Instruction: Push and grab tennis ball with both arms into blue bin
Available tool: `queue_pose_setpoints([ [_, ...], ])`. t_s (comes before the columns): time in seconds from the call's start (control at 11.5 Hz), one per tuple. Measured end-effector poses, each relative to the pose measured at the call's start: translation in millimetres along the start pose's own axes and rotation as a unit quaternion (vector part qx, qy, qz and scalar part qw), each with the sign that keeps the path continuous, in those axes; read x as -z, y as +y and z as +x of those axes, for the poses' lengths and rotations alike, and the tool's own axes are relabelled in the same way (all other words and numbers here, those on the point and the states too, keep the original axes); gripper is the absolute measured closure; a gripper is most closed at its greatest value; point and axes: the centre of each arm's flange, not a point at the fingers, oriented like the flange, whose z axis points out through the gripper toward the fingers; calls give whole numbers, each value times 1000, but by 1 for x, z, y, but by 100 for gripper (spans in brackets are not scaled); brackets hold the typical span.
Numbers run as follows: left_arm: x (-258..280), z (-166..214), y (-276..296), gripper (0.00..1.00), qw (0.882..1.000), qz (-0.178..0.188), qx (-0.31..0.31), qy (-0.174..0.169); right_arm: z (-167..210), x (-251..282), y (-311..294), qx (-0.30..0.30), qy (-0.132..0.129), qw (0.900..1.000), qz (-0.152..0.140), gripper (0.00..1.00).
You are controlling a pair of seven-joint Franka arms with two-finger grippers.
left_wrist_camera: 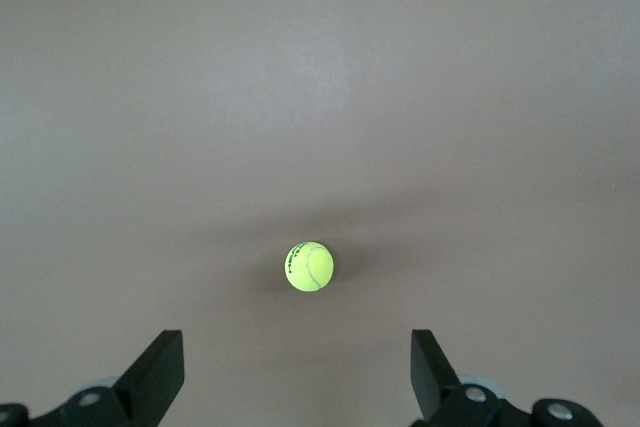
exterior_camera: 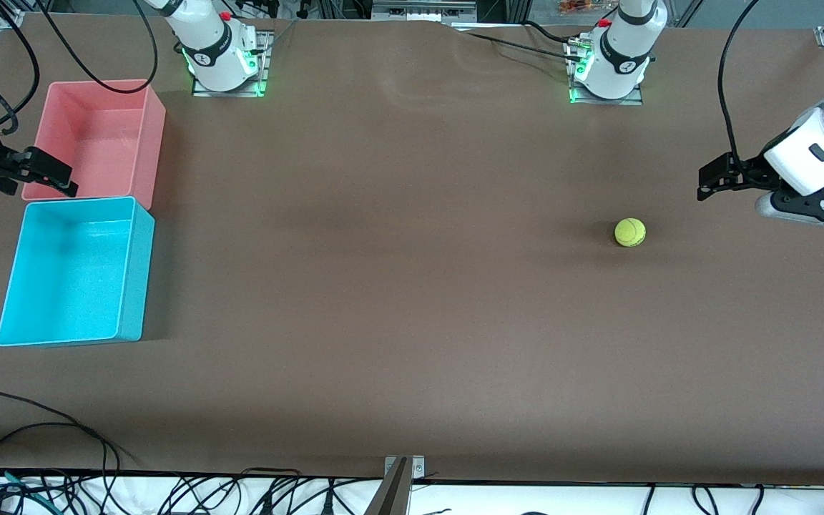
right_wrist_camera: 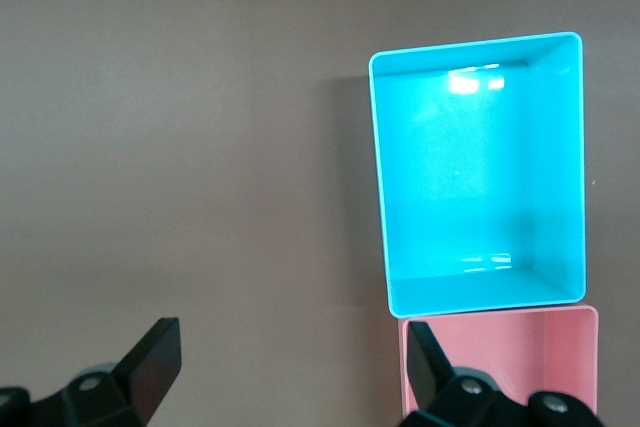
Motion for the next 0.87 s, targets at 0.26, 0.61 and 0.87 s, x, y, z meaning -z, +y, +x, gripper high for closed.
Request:
queue_pose_setpoints([
  [0.26, 0, 0, -2, 0, 1000, 0, 2, -1, 0, 0, 0, 0, 0, 1000, 0, 0],
  [0.61, -1, -1, -2, 0, 1000, -1, 2, -5, 0, 0, -1, 1, 0, 1000, 0, 0],
  [0.87, -1, -2, -3, 0, 1000, -1, 3, -7, 0, 2, 1, -1, 2, 1000, 0, 0],
])
